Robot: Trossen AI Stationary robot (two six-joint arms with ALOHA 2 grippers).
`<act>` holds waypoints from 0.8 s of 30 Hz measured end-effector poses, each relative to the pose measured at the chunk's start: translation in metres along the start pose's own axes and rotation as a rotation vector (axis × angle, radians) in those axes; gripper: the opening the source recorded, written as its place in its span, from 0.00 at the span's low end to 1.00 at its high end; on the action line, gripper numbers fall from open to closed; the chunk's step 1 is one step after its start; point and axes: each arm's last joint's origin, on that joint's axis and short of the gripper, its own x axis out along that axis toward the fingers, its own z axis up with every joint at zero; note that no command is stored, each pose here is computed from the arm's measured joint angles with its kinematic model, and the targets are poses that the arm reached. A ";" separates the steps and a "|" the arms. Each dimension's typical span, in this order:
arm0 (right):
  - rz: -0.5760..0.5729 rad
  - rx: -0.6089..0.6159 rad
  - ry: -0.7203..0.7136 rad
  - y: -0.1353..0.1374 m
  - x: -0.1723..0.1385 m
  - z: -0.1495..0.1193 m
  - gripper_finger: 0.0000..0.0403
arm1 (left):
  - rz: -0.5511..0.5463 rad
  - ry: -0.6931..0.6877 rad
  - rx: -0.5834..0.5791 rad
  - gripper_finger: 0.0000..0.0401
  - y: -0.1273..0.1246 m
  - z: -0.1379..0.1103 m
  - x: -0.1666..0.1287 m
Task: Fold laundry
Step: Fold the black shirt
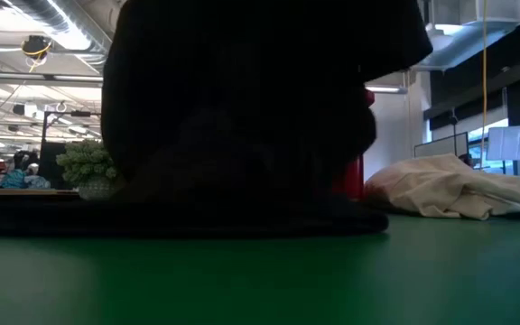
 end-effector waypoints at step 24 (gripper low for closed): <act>0.478 0.016 0.452 0.107 -0.006 -0.073 0.00 | -0.462 0.363 -0.049 0.00 -0.112 -0.010 -0.051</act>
